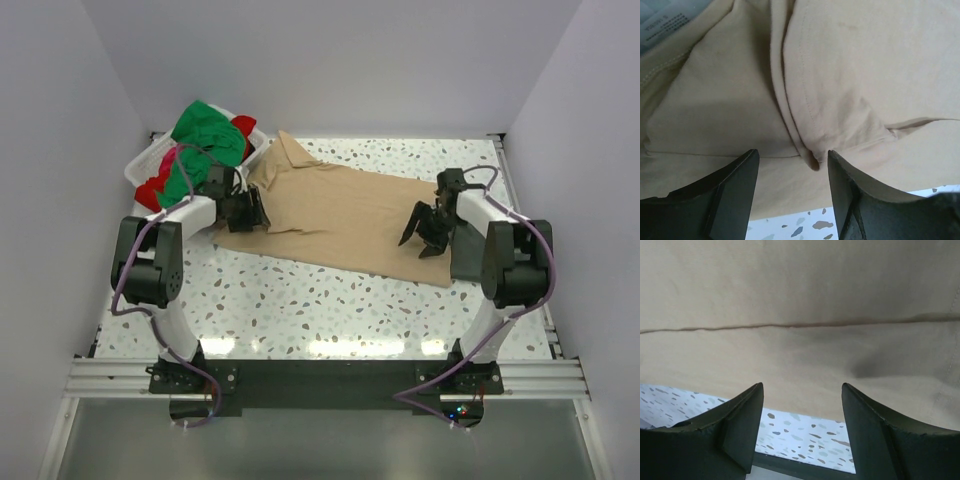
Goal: Fold and stack the t-shirts
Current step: Fold the tshirt
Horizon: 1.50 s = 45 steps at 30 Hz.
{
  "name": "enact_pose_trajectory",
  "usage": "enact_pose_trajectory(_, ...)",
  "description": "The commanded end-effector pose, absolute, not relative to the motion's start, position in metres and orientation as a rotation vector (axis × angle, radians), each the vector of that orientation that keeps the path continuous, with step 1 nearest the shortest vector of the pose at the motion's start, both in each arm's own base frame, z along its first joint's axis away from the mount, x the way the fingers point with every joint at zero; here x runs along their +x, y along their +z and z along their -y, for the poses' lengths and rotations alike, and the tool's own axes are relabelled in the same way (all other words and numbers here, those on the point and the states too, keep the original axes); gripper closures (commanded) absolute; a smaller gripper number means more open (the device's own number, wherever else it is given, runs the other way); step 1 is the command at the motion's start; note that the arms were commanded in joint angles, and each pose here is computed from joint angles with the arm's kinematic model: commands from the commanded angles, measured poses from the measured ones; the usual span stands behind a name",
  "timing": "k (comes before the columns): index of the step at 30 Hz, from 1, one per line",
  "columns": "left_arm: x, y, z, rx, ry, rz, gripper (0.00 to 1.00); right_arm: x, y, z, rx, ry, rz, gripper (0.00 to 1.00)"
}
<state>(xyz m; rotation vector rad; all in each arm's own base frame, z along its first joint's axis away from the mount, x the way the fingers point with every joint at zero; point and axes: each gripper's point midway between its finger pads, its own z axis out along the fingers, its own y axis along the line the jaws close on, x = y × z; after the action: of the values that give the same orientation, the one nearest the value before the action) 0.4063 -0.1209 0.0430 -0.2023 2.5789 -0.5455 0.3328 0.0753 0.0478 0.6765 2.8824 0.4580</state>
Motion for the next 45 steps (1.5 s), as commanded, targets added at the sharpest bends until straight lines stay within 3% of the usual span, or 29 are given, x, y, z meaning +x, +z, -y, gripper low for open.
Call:
enact_pose_trajectory(1, 0.417, 0.049, 0.115, -0.208, -0.557, -2.496, 0.38, 0.334, 0.03, -0.077, 0.667, 0.483, -2.906, 0.33)
enact_pose_trajectory(11, 0.349, 0.014, 0.093, -0.281, -0.489, -2.602, 0.37, 0.274, 0.001, -0.073, 0.747, 0.406, -3.044, 0.33)
enact_pose_trajectory(26, 0.24, 0.014, 0.085, -0.433, -0.5, -2.67, 0.34, 0.189, 0.022, -0.078, 0.861, 0.393, -3.089, 0.33)
enact_pose_trajectory(34, 0.251, 0.07, 0.11, -0.369, -0.624, -2.516, 0.35, 0.185, 0.052, -0.08, 0.812, 0.443, -3.016, 0.33)
enact_pose_trajectory(45, 0.257, 0.055, 0.131, -0.314, -0.623, -2.552, 0.45, 0.19, 0.066, -0.083, 0.783, 0.485, -2.957, 0.33)
